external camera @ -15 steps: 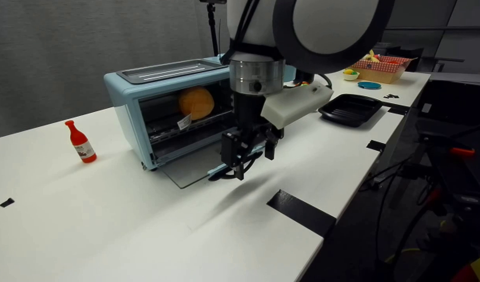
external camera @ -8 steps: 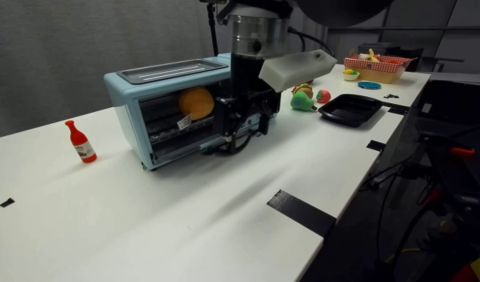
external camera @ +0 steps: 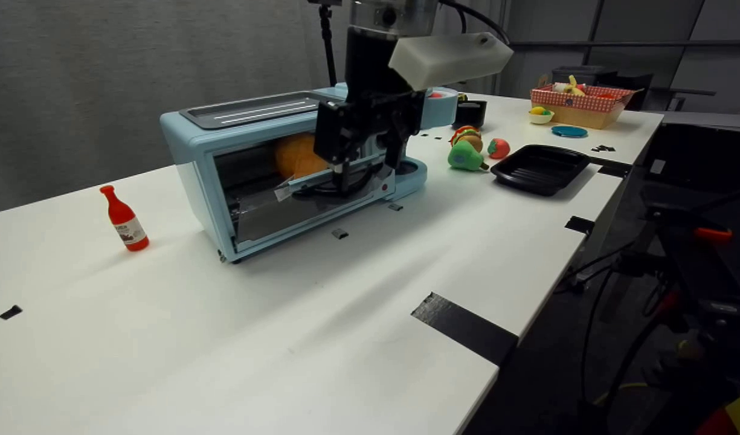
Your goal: Close the microwave
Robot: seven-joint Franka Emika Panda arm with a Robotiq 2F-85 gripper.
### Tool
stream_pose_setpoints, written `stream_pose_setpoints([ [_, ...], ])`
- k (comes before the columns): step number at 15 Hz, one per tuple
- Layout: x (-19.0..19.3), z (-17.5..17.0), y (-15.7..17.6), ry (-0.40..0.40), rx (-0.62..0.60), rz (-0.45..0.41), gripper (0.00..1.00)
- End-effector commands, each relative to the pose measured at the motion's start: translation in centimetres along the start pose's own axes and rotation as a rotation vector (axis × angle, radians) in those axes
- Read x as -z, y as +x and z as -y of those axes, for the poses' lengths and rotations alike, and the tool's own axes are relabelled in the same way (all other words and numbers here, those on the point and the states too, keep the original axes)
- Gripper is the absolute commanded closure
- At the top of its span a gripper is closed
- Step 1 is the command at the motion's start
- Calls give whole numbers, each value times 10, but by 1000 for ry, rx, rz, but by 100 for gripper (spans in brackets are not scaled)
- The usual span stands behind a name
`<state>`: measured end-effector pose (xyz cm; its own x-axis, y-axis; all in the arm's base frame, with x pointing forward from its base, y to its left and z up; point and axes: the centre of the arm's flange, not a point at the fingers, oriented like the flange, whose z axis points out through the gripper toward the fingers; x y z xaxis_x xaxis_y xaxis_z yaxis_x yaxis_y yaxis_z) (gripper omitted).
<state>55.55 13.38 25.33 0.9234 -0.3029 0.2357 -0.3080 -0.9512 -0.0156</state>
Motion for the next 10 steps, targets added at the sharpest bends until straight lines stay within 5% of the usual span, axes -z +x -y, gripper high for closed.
stream_pose_setpoints([
  [1,3,-4,12,-11,-13,-37,0],
  [10,15,-4,44,-15,-23,-106,0],
])
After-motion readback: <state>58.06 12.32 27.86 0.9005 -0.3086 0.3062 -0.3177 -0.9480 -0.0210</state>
